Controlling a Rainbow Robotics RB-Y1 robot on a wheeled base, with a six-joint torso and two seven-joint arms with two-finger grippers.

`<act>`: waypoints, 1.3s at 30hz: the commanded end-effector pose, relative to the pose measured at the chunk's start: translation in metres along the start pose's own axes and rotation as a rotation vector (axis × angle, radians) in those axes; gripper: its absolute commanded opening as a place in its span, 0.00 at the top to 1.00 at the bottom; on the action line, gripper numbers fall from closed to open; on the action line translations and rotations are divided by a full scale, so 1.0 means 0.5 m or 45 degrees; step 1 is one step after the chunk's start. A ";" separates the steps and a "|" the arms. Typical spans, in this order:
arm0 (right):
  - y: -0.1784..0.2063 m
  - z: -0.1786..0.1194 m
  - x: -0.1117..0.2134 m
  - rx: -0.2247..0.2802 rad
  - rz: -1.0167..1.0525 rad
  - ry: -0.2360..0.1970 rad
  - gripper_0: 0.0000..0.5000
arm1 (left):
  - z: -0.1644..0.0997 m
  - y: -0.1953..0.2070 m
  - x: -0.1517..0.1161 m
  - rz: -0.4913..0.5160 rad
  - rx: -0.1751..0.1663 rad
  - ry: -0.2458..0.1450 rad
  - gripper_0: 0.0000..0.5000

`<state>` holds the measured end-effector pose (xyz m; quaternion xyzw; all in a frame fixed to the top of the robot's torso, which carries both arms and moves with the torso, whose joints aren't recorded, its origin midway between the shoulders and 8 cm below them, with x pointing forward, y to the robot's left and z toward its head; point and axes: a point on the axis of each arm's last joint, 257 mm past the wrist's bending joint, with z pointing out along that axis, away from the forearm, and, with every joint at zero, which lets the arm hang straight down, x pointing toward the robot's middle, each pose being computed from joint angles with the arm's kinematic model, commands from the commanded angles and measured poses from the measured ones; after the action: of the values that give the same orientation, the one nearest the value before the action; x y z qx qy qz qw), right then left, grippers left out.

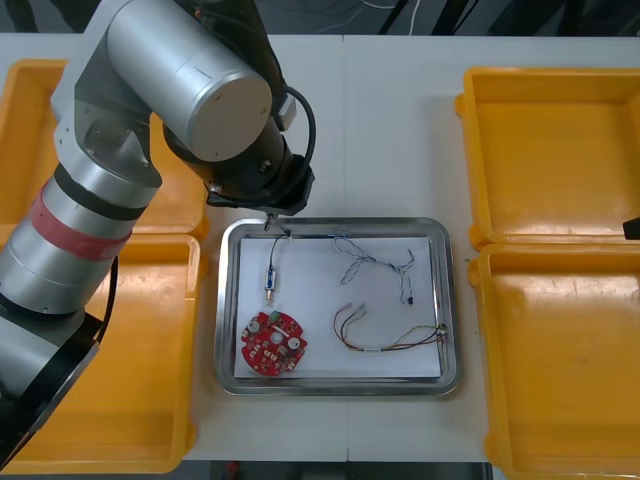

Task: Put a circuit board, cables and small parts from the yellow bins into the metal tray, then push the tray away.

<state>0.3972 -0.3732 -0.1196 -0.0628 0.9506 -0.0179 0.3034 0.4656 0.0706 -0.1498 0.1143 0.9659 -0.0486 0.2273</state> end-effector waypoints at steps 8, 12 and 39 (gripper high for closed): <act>-0.086 0.002 0.080 0.146 0.200 0.084 0.00 | 0.075 -0.076 -0.014 -0.124 -0.015 -0.038 1.00; -0.095 0.005 0.083 0.133 0.249 0.092 0.00 | 0.103 -0.077 0.003 -0.123 -0.029 -0.004 1.00; -0.086 0.030 0.107 0.064 0.389 0.154 0.00 | 0.208 -0.066 0.099 -0.142 -0.076 0.058 1.00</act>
<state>0.3698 -0.4162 -0.1669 0.0754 0.9679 0.0014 0.2398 0.4646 0.0404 -0.2583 0.0748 0.9761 -0.0204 0.2032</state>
